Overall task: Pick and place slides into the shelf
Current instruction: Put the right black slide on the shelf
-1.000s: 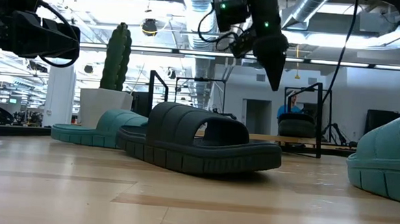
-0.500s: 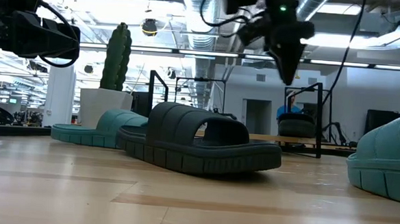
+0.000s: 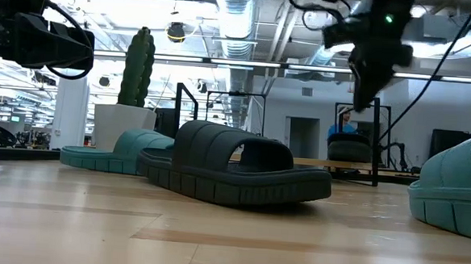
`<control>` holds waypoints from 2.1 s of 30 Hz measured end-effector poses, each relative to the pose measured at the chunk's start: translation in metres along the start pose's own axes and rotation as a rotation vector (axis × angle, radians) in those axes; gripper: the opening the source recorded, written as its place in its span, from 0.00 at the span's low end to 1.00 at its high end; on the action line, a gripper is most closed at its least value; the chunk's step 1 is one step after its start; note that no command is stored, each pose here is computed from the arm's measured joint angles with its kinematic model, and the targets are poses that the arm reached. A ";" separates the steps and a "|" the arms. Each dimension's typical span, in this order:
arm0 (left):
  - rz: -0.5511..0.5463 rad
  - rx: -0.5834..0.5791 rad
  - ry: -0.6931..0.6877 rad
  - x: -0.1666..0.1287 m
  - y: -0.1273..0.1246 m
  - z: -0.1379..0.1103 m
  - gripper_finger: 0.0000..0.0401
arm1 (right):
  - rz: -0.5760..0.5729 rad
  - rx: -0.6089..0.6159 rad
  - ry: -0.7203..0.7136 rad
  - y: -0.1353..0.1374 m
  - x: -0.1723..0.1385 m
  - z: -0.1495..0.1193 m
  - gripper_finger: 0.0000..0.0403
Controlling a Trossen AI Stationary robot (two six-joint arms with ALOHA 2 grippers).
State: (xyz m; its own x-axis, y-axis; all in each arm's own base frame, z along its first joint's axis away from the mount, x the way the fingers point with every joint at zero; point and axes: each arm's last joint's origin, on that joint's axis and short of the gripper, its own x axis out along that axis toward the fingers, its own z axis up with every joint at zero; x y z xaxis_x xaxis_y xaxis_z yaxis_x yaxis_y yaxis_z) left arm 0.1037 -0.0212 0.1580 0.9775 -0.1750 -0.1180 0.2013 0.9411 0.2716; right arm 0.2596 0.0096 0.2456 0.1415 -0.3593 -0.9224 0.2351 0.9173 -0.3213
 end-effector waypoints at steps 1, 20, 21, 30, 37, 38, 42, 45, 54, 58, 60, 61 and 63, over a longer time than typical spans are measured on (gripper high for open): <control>-0.001 -0.001 0.000 0.000 0.000 0.000 0.00 | -0.024 -0.010 0.011 0.002 0.004 -0.004 0.36; 0.000 0.000 0.000 0.000 0.000 0.000 0.00 | -0.198 -0.075 -0.042 0.011 0.035 -0.014 0.44; 0.000 -0.002 0.000 0.000 0.000 0.000 0.00 | -0.198 -0.080 -0.038 0.009 0.036 -0.013 0.44; 0.000 -0.002 0.000 0.000 0.000 0.000 0.00 | -0.208 -0.112 0.031 0.003 0.054 -0.007 0.44; 0.000 -0.002 -0.001 0.000 0.000 0.000 0.00 | -0.227 -0.124 0.132 0.001 0.074 -0.006 0.42; -0.001 0.000 -0.001 0.000 0.000 0.000 0.00 | -0.229 -0.123 0.140 0.001 0.077 -0.006 0.42; -0.001 -0.003 -0.001 0.000 0.000 0.000 0.00 | -0.234 -0.107 0.150 -0.004 0.080 -0.005 0.41; 0.000 0.000 0.000 0.000 0.000 0.000 0.00 | -0.235 -0.096 0.152 -0.007 0.079 -0.005 0.40; 0.000 -0.001 0.000 0.000 0.000 0.000 0.00 | -0.210 -0.073 0.165 -0.011 0.081 -0.005 0.36; 0.000 0.000 0.000 0.000 0.000 0.000 0.00 | -0.204 -0.070 0.165 -0.012 0.081 -0.005 0.33; 0.000 0.000 0.000 0.000 0.000 0.000 0.00 | -0.204 -0.070 0.164 -0.012 0.081 -0.004 0.32; 0.000 -0.003 -0.001 0.000 0.000 0.000 0.00 | -0.204 -0.070 0.163 -0.012 0.081 -0.004 0.31; 0.000 -0.003 0.000 0.000 0.000 0.000 0.00 | -0.204 -0.070 0.163 -0.012 0.081 -0.004 0.29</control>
State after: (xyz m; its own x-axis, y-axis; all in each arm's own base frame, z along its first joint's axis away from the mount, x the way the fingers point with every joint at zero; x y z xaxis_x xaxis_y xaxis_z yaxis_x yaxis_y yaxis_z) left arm 0.1037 -0.0212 0.1580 0.9774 -0.1754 -0.1178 0.2014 0.9420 0.2684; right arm 0.2642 -0.0295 0.1732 -0.0598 -0.5109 -0.8575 0.1750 0.8404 -0.5129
